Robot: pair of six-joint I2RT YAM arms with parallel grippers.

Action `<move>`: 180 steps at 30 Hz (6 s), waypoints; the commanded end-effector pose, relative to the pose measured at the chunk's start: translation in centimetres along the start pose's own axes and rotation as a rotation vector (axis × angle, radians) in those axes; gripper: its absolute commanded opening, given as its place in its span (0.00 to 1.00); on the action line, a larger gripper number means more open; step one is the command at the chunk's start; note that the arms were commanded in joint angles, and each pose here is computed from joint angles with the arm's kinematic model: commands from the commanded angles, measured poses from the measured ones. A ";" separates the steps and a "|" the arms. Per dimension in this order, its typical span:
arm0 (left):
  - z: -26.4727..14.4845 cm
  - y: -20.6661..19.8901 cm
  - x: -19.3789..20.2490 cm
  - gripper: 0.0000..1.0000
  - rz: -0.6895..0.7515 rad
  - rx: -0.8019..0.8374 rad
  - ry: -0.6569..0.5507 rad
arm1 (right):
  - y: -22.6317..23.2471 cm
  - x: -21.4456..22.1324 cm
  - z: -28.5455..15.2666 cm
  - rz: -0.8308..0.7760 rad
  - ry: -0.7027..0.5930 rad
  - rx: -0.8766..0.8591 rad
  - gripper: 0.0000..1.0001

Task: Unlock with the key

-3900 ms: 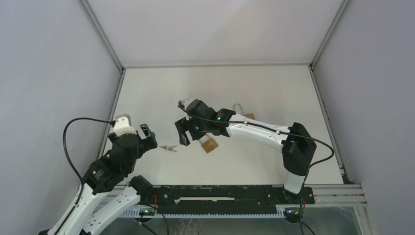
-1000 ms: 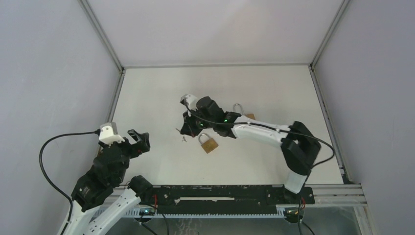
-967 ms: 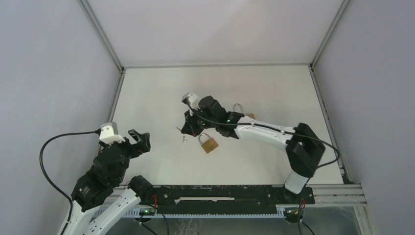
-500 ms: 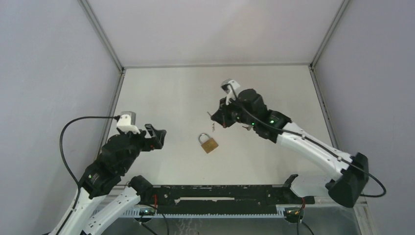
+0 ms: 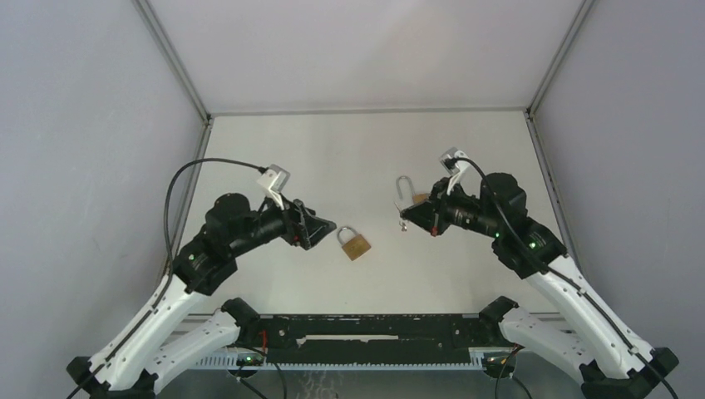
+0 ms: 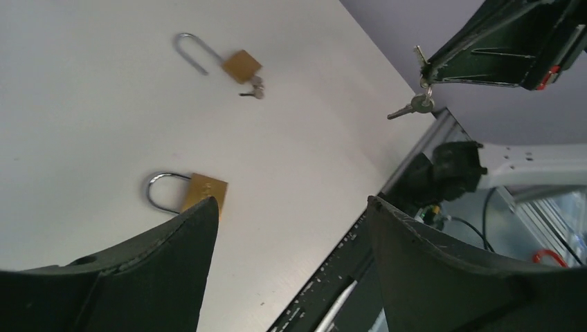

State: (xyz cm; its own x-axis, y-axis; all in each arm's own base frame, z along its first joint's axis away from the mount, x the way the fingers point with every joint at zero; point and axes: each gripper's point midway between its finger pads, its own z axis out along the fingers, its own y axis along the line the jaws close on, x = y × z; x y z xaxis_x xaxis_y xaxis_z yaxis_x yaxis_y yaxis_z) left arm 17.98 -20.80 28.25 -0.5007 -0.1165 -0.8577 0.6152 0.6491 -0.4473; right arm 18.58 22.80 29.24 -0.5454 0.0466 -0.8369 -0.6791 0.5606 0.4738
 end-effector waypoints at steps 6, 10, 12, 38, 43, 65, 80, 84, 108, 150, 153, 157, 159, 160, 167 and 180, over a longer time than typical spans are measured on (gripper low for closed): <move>-0.2 -8.9 -1.8 0.77 0.097 0.411 0.001 | 4.4 2.0 -2.7 0.039 0.058 -0.235 0.00; -0.2 -10.2 -0.8 0.76 0.113 0.472 0.022 | 6.0 2.3 -3.4 0.045 0.071 -0.325 0.00; 0.0 -10.3 -0.6 0.74 0.102 0.479 0.020 | 6.7 2.3 -3.6 0.045 0.072 -0.370 0.00; -0.1 -13.1 0.0 0.65 0.029 0.605 0.009 | 10.7 2.2 -2.0 0.097 0.097 -0.496 0.00; 0.0 -14.1 0.0 0.59 0.019 0.653 0.011 | 11.5 2.6 -1.7 0.091 0.113 -0.524 0.00; 0.4 -14.4 1.4 0.31 0.004 0.658 0.049 | 12.0 2.7 -1.2 0.080 0.110 -0.536 0.00; 0.4 -13.6 0.5 0.00 0.004 0.592 -0.032 | 11.2 2.4 -1.4 0.091 0.083 -0.477 0.53; -0.1 -12.4 -0.7 0.00 0.069 0.501 -0.058 | 10.9 1.2 -1.6 0.088 0.029 -0.462 0.83; -0.5 -6.5 -6.5 0.00 0.242 0.011 -0.032 | 10.0 -6.9 0.6 0.118 -0.272 -0.462 0.79; -2.0 -12.0 -9.2 0.00 0.026 0.286 -0.199 | 14.7 -6.9 2.9 0.130 -0.254 -0.626 0.51; -2.0 -12.0 -9.3 0.00 0.025 0.284 -0.203 | 14.9 -6.8 2.8 0.126 -0.253 -0.634 0.48; -1.8 -11.8 -9.2 0.00 0.025 0.274 -0.201 | 15.2 -7.0 2.7 0.120 -0.261 -0.646 0.46; -1.7 -11.8 -9.2 0.00 0.022 0.270 -0.199 | 15.3 -7.0 2.6 0.121 -0.264 -0.650 0.46; -1.6 -11.8 -9.2 0.00 0.021 0.270 -0.198 | 15.3 -7.1 2.6 0.122 -0.265 -0.650 0.46; -1.7 -11.8 -9.3 0.00 0.016 0.267 -0.201 | 14.7 -7.3 2.8 0.125 -0.280 -0.611 0.61; -1.5 -11.4 -9.5 0.00 0.010 0.242 -0.208 | 14.0 -7.7 2.1 0.098 -0.327 -0.540 0.63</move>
State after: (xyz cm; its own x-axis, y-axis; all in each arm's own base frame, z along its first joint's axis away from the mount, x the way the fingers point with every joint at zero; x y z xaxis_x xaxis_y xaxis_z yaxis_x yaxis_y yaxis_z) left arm 14.46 -25.83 41.26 -0.3844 -0.2420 -0.8909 0.7639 0.4585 -0.4542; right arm 14.80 32.92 38.70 -0.5720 0.3132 -0.7581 -0.7860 0.0548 0.6158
